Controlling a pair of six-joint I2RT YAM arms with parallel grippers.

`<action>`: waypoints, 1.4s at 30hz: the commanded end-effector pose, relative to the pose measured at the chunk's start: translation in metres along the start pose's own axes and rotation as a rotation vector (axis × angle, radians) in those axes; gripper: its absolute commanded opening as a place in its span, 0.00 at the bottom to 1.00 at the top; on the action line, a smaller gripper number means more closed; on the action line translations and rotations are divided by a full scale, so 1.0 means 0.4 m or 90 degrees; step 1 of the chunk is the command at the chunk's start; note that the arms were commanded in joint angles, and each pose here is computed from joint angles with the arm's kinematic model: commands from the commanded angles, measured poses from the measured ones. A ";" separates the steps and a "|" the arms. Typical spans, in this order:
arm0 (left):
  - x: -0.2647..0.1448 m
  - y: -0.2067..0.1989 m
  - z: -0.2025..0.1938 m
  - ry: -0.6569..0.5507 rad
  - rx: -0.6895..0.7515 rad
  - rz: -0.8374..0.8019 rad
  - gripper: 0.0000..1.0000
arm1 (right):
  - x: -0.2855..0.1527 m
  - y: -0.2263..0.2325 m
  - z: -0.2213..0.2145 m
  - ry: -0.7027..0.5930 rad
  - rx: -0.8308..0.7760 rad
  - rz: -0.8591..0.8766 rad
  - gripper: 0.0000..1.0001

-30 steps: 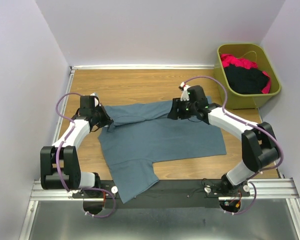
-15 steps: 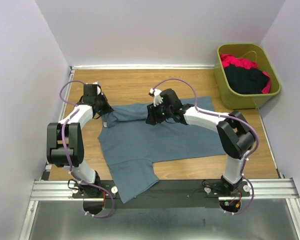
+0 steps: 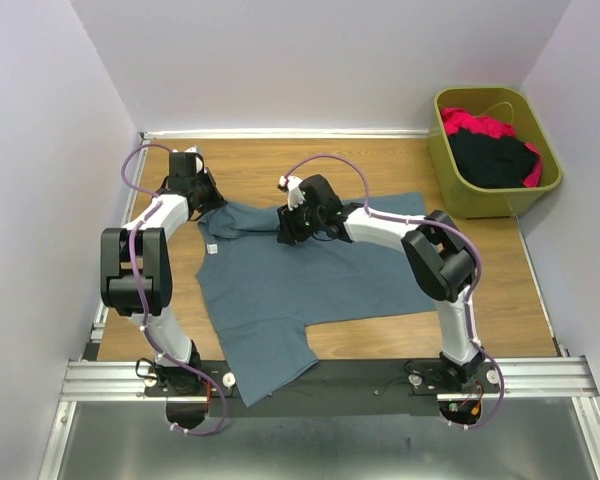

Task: Fold and stack the t-shirts
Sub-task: Fold the tshirt

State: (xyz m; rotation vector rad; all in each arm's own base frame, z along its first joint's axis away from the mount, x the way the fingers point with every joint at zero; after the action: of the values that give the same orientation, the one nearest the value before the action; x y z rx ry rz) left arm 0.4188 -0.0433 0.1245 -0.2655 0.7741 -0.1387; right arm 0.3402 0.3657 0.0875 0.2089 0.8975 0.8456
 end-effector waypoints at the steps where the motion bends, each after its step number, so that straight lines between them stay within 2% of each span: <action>1: 0.024 0.008 0.026 -0.021 0.015 0.014 0.03 | 0.037 -0.001 0.021 -0.016 -0.024 -0.008 0.45; 8: 0.038 0.009 0.036 -0.024 0.011 0.014 0.03 | 0.084 -0.027 0.033 -0.026 -0.003 -0.038 0.47; 13: 0.048 0.013 0.039 -0.022 0.011 0.018 0.03 | 0.109 -0.029 0.067 -0.069 0.024 -0.045 0.48; 27: 0.054 0.018 0.026 -0.014 0.018 0.023 0.04 | 0.091 -0.031 0.120 -0.167 0.097 -0.086 0.50; 35: 0.057 0.025 0.022 -0.012 0.021 0.031 0.04 | 0.097 -0.022 0.114 -0.156 0.103 -0.066 0.50; 39: 0.052 0.022 0.026 -0.014 0.023 0.028 0.05 | 0.103 -0.018 0.110 -0.149 0.103 -0.054 0.44; 41: 0.049 0.022 0.027 -0.015 0.025 0.028 0.05 | 0.096 -0.009 0.117 -0.152 0.100 -0.046 0.38; 42: 0.042 0.019 0.032 -0.018 0.025 0.028 0.05 | 0.092 -0.005 0.118 -0.150 0.099 -0.040 0.29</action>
State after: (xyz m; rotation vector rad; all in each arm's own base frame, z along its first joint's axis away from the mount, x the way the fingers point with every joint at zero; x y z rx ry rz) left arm 0.4351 -0.0399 0.1151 -0.2418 0.7695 -0.1227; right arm 0.3931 0.3911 0.0809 0.3811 0.7690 0.6263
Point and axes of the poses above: each gripper's point midway between its finger pads, its own x axis out along the fingers, its own y axis along the line the jaws close on, z = x × y, the point moved 5 cm from there along -x, back along the fingers, and after that the axes turned 15 degrees about x, right-handed, at the moved point
